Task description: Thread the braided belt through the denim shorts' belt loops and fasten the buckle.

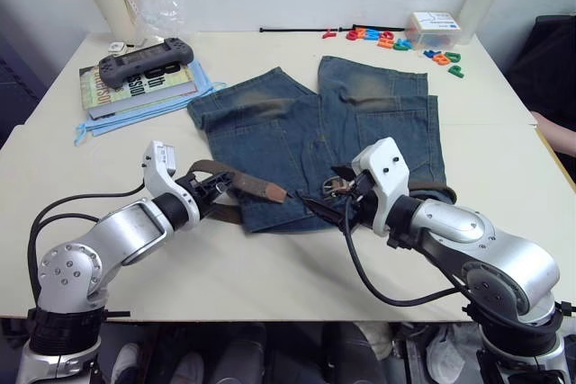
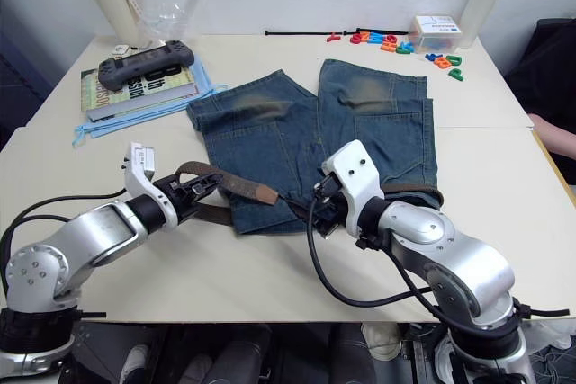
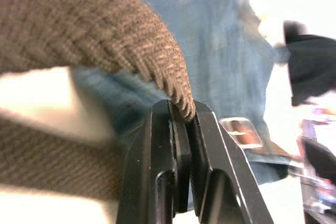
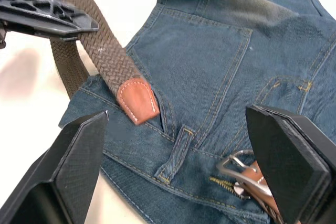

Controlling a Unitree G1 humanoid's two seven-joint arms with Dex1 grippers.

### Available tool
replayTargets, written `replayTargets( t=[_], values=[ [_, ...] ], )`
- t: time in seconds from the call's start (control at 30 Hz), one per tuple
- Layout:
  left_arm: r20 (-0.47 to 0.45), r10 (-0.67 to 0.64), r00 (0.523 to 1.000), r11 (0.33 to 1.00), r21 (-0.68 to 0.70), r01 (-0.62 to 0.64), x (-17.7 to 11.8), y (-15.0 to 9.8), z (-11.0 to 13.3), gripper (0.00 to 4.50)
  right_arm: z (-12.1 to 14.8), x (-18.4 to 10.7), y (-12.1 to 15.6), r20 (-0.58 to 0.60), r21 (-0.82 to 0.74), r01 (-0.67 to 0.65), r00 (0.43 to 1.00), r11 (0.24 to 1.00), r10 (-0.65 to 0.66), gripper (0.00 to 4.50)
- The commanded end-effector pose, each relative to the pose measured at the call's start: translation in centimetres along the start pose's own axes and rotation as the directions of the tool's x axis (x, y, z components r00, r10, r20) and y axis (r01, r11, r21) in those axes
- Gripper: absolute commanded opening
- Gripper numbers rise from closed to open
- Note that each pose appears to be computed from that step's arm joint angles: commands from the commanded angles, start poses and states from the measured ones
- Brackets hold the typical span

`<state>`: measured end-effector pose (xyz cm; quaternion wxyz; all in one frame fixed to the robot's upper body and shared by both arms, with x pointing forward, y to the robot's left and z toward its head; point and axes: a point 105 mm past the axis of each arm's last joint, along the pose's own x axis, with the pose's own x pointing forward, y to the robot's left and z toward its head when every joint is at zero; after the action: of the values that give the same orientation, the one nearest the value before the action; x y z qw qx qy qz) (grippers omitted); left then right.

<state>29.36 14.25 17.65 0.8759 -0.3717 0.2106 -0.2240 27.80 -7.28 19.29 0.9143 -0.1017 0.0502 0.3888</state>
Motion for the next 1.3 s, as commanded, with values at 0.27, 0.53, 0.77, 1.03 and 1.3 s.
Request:
replayTargets(
  t=[0.27, 0.53, 0.77, 1.03, 1.3],
  values=[
    [-0.102, 0.004, 0.995, 0.999, 0.052, 0.001, 1.9, 2.5, -3.8, 0.0, 0.9, -0.7, -0.8, 0.039, -0.044, 0.044, 0.998, 0.998, -0.042, 4.46],
    [-0.042, -0.047, 0.998, 0.994, 0.1, 0.051, 1.9, 1.4, -3.0, 0.0, 0.7, -0.7, -0.9, 0.037, -0.041, 0.053, 0.998, 0.998, -0.051, 4.46],
    [0.029, -0.14, 0.99, 0.99, -0.029, 0.141, 1.2, 0.5, -2.5, 0.0, 0.8, -0.5, -0.9, 0.04, -0.04, 0.055, 0.998, 0.998, -0.053, 4.46],
    [0.076, -0.139, 0.987, 0.988, -0.051, 0.143, 0.6, 0.2, -1.5, 0.0, 0.5, -0.5, -0.9, 0.029, -0.044, 0.056, 0.998, 0.997, -0.055, 4.46],
    [0.023, -0.065, 0.998, 0.998, -0.007, 0.065, 1.4, -0.9, -1.3, 0.0, 0.7, -0.3, -0.6, 0.037, -0.042, 0.044, 0.998, 0.998, -0.042, 4.46]
  ],
)
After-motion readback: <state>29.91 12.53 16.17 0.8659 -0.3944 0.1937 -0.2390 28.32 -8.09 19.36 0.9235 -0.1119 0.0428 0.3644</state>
